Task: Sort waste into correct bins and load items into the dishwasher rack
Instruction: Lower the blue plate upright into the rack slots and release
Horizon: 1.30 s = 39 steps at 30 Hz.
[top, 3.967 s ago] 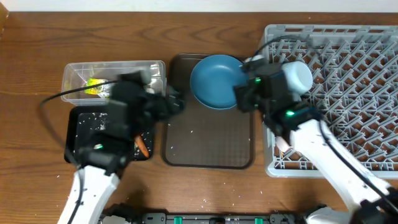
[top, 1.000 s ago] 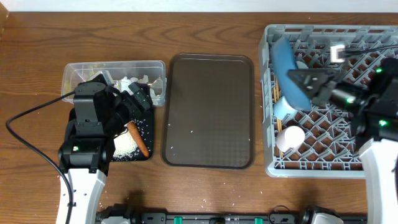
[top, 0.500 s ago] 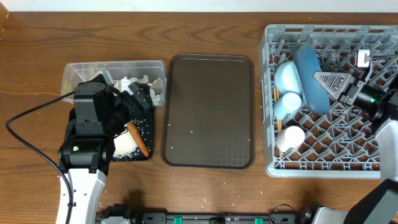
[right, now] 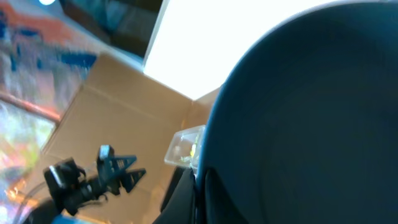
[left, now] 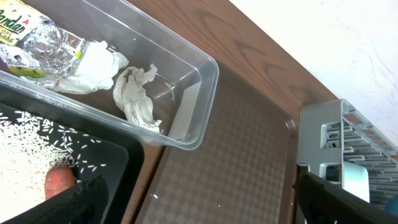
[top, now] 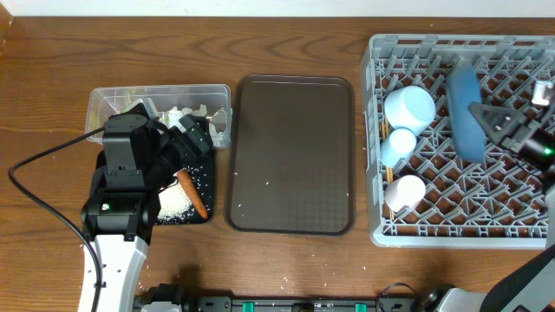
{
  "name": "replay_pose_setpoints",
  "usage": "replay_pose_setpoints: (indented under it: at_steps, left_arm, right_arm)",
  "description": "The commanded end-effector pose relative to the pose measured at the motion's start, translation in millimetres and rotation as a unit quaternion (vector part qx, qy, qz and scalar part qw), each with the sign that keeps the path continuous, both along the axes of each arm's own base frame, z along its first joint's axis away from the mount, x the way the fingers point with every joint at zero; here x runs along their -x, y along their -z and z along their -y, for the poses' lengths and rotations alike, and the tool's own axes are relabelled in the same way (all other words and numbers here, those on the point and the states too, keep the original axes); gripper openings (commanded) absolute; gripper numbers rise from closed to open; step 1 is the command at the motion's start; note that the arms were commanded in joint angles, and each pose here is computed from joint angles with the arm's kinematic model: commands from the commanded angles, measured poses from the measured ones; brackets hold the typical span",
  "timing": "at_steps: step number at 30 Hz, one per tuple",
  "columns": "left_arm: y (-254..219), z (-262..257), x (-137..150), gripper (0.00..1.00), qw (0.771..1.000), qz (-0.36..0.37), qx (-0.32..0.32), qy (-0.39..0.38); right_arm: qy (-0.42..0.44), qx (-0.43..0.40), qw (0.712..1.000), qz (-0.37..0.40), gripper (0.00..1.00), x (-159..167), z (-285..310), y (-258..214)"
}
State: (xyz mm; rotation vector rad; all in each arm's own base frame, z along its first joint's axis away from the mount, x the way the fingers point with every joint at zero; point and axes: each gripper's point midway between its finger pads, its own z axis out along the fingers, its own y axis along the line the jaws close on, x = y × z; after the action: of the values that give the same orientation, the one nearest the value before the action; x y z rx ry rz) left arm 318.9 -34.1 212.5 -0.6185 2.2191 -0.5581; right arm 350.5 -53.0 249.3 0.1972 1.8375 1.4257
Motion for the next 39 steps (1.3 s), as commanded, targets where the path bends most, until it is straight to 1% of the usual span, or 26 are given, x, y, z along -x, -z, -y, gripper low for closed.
replay_pose_setpoints:
  at_steps: [1, 4, 7, 10, 13, 16, 25, 34, 39]
  left_arm:
    - [1.9, -2.2, 0.0, 0.98, 1.0, -0.002, -0.009, 0.001]
    - [1.9, -2.2, 0.0, 0.98, 1.0, -0.002, -0.009, 0.001]
    - [1.9, -2.1, 0.0, 0.98, 1.0, -0.002, -0.009, 0.001]
    - [1.9, -2.1, 0.0, 0.98, 1.0, -0.002, -0.009, 0.001]
    - [1.9, -2.1, 0.0, 0.98, 1.0, -0.002, -0.009, 0.001]
    - [1.9, -2.1, 0.0, 0.98, 1.0, -0.002, -0.009, 0.001]
    - [1.9, -2.2, 0.0, 0.98, 1.0, -0.002, -0.009, 0.001]
    - [1.9, -2.1, 0.0, 0.98, 1.0, -0.002, -0.009, 0.001]
    - [1.9, -2.1, 0.0, 0.98, 1.0, -0.002, -0.009, 0.001]
  right_arm:
    - [0.088, 0.002, 0.993, -0.084, 0.01, -5.5, 35.0, 28.7]
    - [0.139, 0.002, 0.982, -0.131, 0.01, 0.7, 57.0, 44.9]
    - [0.147, -0.006, 0.981, -0.13, 0.01, 3.2, 63.8, 42.7]
    - [0.117, -0.037, 0.986, -0.109, 0.01, 3.4, 55.3, 27.1]
    - [0.063, -0.063, 0.994, -0.067, 0.01, 5.7, 41.4, 4.1]
    - [0.022, -0.086, 0.995, -0.056, 0.01, 8.5, 28.3, -8.2]
    - [-0.007, -0.095, 0.993, -0.071, 0.01, 4.8, 7.7, -8.4]
    - [-0.07, -0.082, 0.992, -0.066, 0.01, -4.5, -34.5, -14.4]
    - [-0.068, -0.072, 0.993, -0.066, 0.01, -16.3, -40.0, -23.4]
